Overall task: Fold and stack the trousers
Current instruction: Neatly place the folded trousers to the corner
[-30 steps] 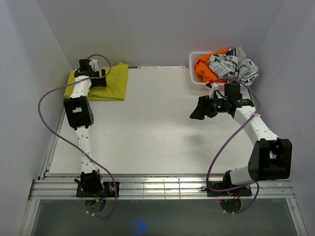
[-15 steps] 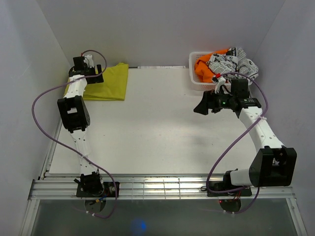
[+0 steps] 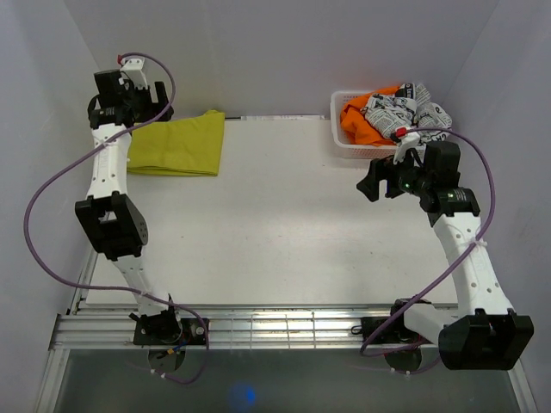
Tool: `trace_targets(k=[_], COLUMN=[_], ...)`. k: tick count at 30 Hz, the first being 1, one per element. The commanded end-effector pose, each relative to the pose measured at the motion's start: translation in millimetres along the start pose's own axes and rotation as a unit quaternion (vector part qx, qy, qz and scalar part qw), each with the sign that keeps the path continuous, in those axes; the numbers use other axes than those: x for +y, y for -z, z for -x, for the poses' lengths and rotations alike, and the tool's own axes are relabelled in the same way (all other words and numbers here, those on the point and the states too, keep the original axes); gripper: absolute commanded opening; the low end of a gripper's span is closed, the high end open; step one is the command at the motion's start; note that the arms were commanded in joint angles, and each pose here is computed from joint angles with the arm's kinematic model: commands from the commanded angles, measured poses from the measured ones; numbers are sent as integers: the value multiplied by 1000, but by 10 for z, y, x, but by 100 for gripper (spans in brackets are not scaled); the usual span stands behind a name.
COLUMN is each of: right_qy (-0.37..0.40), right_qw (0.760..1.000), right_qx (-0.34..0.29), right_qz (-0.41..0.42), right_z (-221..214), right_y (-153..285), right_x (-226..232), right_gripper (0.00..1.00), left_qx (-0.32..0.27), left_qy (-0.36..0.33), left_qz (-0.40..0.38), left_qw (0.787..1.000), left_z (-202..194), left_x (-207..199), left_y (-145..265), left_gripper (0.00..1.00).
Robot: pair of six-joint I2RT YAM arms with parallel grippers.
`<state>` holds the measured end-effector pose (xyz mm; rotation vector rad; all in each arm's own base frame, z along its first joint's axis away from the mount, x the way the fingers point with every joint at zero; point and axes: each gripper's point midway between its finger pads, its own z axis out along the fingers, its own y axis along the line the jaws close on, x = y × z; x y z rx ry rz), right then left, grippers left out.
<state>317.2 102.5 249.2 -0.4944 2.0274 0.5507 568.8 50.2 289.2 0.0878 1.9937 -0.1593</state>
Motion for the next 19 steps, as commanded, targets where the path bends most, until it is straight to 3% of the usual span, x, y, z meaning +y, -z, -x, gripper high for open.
trace_targets(k=[1, 7, 10, 14, 19], right_qy=[39, 52, 63, 73, 64], right_qw=[998, 994, 992, 989, 989], right_qx=[11, 62, 67, 69, 70], right_qz=[-53, -68, -92, -113, -112], right_z=[-113, -678, -841, -949, -1009], right_y=[198, 316, 387, 455, 453], right_x=[-114, -100, -139, -180, -182], right_gripper=[90, 90, 90, 90, 90], left_qx=[75, 121, 118, 129, 133], left_qy=[-13, -28, -21, -12, -8], left_qz=[-56, -93, -110, -118, -116], left_qw=[995, 988, 987, 984, 984], left_z=[-407, -1284, -1504, -1912, -2053], left_x=[-365, -737, -898, -991, -1005], left_y=[640, 1412, 1669, 1793, 1829], left_gripper=[98, 98, 98, 98, 98])
